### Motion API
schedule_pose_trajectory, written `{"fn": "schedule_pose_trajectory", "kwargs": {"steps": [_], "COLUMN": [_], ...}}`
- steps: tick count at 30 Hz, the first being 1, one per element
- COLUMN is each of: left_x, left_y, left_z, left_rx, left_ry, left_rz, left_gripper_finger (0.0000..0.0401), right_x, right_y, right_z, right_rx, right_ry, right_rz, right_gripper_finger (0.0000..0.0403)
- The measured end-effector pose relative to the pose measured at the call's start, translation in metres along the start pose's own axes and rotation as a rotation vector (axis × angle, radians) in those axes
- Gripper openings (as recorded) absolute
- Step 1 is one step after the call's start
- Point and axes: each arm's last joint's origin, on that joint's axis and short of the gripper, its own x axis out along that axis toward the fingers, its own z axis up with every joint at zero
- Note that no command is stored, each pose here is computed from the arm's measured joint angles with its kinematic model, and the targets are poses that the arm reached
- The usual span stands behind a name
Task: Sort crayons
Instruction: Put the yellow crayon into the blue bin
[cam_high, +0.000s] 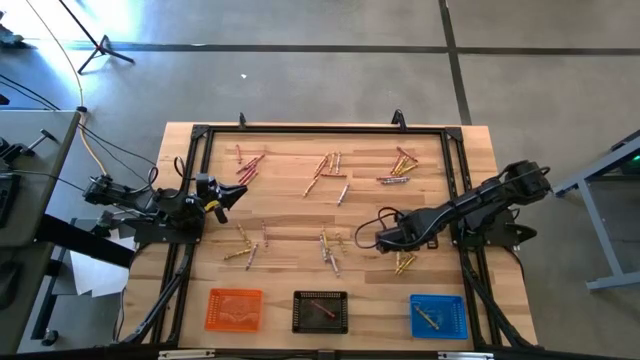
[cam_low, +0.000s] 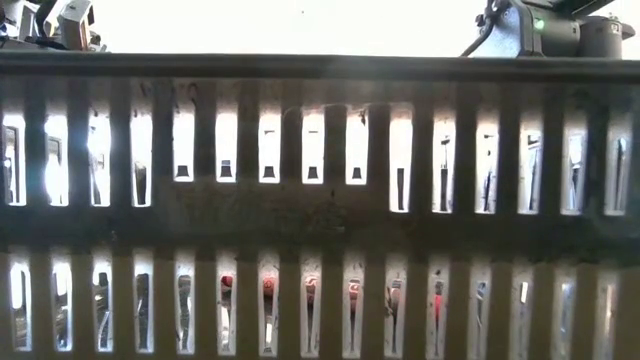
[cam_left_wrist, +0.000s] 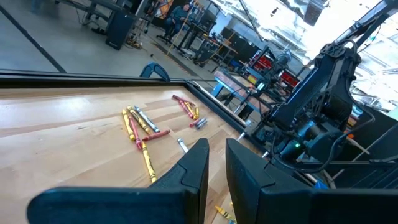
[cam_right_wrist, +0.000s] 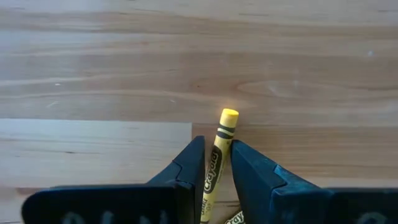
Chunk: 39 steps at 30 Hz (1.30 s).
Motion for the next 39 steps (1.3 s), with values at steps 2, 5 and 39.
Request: {"fn": "schedule_pose_trajectory", "kwargs": {"steps": [2, 5, 39], "left_x": [0.0, 0.0, 0.0], "left_y": [0.0, 0.0, 0.0], "left_z": [0.0, 0.0, 0.0], "left_rx": [0.0, 0.0, 0.0], "left_ry": [0.0, 0.0, 0.0], "left_rz": [0.0, 0.0, 0.0], "left_gripper_finger": [0.0045, 0.0045, 0.0045], "right_x": [0.001, 0.001, -0.126], "right_y": [0.0, -0.001, -0.036], "right_z": [0.0, 0.0, -0.155], "right_rx": [0.01, 0.022, -0.443], "right_ry": [-0.001, -0.003, 0.243], "right_rz": [-0.004, -0.011, 0.138], "right_gripper_finger": [0.0063, 0.004, 0.0011]}}
